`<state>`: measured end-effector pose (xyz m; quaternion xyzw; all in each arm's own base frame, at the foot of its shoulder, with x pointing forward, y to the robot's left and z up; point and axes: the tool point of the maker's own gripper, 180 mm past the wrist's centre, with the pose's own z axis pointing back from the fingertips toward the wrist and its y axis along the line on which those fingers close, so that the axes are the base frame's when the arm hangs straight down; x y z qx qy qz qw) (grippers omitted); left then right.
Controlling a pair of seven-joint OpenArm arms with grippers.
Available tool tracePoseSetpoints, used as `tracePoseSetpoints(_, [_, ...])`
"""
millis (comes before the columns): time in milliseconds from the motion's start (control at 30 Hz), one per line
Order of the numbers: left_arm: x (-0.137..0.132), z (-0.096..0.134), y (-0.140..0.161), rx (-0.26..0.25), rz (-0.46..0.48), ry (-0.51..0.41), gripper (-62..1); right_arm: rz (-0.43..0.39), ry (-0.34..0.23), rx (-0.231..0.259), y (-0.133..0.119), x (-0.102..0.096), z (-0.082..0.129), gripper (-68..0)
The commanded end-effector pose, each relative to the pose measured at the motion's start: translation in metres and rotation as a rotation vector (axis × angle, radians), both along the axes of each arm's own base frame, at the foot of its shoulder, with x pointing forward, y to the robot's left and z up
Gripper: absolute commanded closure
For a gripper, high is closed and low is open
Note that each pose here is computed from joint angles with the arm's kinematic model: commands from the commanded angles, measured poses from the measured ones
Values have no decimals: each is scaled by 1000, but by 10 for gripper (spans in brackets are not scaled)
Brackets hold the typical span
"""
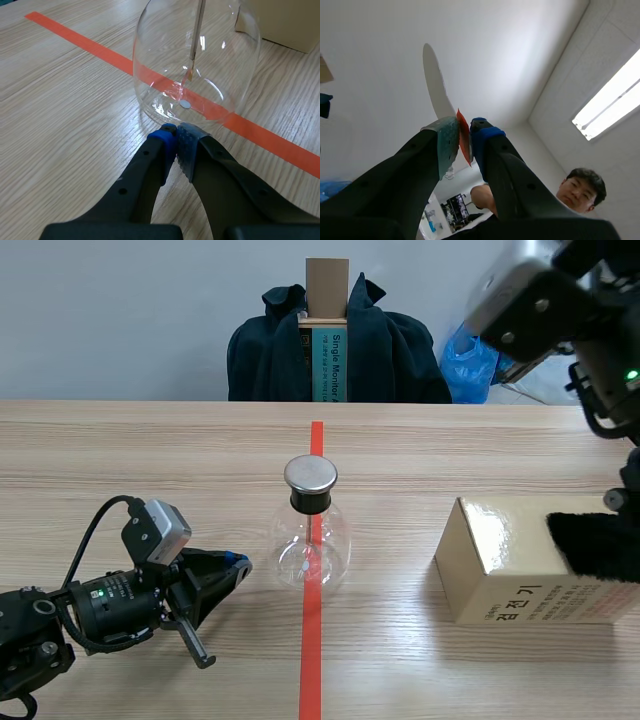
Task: Do the electroscope experiment.
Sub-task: 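Bring the plate to the electroscope and point at the metal foil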
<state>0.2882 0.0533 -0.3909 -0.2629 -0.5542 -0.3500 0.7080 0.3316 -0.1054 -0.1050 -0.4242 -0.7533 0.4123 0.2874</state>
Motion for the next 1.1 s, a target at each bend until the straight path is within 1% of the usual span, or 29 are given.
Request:
tracePoseSetpoints(0, [6, 9, -1, -20, 2, -28, -32, 1, -26, -9, 2, 2, 5, -82])
tracePoseSetpoints(100, [6, 9, -1, -21, 2, -28, -32, 15, -5, -35, 14, 5, -14, -82])
tracePoseSetpoints(233, [6, 10, -1, -22, 2, -29, -32, 35, 43, -74, 29, 7, -42, -82])
tracePoseSetpoints(433, [6, 10, -1, -22, 2, -29, -32, 82, 99, -130, 49, 1, -76, -81])
tracePoseSetpoints(500, [6, 10, -1, -21, 2, -29, -32, 103, 112, -141, 56, -3, -83, -81])
tracePoseSetpoints(700, [6, 10, -1, -21, 2, -28, -32, 146, 138, -145, 70, -12, -94, -81])
tracePoseSetpoints(800, [6, 9, -1, -21, 2, -28, -32, 167, 151, -187, 77, -22, -105, -81])
tracePoseSetpoints(900, [6, 9, -1, -20, 2, -28, -32, 184, 167, -208, 82, -31, -115, -81])
tracePoseSetpoints(1067, [6, 9, -1, -21, 2, -28, -32, 183, 200, -180, 87, -38, -123, -81])
